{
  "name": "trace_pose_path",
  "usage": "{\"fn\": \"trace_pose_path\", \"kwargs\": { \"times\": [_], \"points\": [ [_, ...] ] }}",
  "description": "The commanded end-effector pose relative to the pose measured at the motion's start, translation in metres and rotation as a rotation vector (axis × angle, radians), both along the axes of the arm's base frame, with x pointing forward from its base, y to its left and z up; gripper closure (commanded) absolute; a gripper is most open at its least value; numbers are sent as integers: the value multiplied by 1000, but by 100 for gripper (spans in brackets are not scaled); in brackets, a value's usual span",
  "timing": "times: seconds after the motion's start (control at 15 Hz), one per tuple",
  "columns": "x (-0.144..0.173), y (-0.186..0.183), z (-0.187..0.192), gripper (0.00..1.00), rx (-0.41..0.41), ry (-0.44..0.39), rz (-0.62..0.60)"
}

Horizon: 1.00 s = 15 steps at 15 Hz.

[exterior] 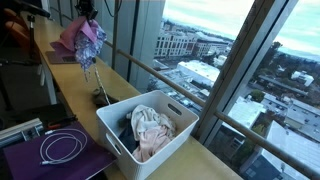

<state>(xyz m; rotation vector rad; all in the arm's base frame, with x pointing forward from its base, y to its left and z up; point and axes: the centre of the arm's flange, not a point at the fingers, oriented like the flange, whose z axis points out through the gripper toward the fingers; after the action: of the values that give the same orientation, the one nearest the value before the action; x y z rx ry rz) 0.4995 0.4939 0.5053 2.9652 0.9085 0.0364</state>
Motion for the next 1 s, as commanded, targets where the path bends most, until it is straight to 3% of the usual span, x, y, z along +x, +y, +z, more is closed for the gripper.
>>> {"fn": "trace_pose_path", "kwargs": {
  "times": [0.0,0.33,0.47,0.93],
  "points": [
    [49,-16,13,97,-8,-16,-17],
    [137,-142,-13,97,-56,-9,-188],
    [146,-173,-33,97,-70,28,-239],
    [141,-184,-100,97,-142,115,-277]
  ]
}}
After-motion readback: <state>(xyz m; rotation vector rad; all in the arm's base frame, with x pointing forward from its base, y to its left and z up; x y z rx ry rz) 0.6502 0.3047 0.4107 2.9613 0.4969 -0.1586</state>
